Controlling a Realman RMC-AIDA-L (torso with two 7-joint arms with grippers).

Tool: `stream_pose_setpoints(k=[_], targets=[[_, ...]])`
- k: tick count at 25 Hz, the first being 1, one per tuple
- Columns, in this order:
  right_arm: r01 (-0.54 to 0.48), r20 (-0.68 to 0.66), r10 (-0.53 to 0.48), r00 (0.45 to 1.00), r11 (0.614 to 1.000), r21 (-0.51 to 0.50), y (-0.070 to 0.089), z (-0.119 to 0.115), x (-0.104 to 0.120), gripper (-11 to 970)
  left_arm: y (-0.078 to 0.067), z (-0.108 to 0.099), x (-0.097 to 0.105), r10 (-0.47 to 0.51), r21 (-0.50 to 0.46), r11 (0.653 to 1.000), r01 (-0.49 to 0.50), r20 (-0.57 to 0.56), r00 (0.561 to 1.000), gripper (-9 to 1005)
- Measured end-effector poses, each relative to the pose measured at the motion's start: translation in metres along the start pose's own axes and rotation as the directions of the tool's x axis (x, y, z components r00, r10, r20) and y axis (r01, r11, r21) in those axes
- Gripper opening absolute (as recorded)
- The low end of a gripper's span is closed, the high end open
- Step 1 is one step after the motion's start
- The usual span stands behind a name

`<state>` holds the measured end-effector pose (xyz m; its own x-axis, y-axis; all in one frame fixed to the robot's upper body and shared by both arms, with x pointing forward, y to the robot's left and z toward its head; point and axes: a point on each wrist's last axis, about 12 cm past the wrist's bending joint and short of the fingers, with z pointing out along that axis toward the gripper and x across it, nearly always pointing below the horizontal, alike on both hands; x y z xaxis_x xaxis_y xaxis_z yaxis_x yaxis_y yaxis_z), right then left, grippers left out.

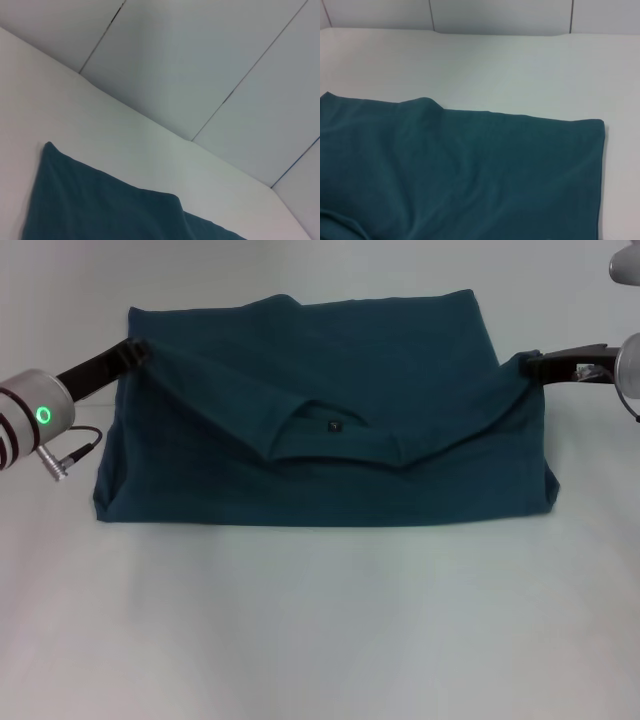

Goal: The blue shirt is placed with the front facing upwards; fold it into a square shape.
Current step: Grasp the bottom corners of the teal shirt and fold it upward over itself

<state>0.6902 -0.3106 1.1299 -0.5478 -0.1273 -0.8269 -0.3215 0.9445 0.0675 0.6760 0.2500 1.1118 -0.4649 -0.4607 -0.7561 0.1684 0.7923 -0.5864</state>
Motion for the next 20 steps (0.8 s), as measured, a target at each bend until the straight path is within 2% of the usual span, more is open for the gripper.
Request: stream_pose_setpoints(k=[6, 13, 20], targets=[[0.012, 0.001, -0.012, 1.0, 1.0, 0.01, 0.0, 0.001, 0.001, 35, -0.001, 0.001, 0.003, -0.006, 0.0, 1.0, 0.006, -0.003, 1.0, 29], [0.018, -0.013, -0.017, 1.0, 0.999, 0.037, 0.003, 0.006, 0.013, 36, 0.002, -0.001, 0.013, -0.012, -0.016, 1.0, 0.012, -0.017, 1.0, 47], [0.011, -0.02, -0.011, 1.0, 0.999, 0.033, 0.006, 0.007, 0.018, 133, 0.002, -0.002, 0.025, -0.007, -0.016, 1.0, 0.006, -0.033, 0.999, 64]])
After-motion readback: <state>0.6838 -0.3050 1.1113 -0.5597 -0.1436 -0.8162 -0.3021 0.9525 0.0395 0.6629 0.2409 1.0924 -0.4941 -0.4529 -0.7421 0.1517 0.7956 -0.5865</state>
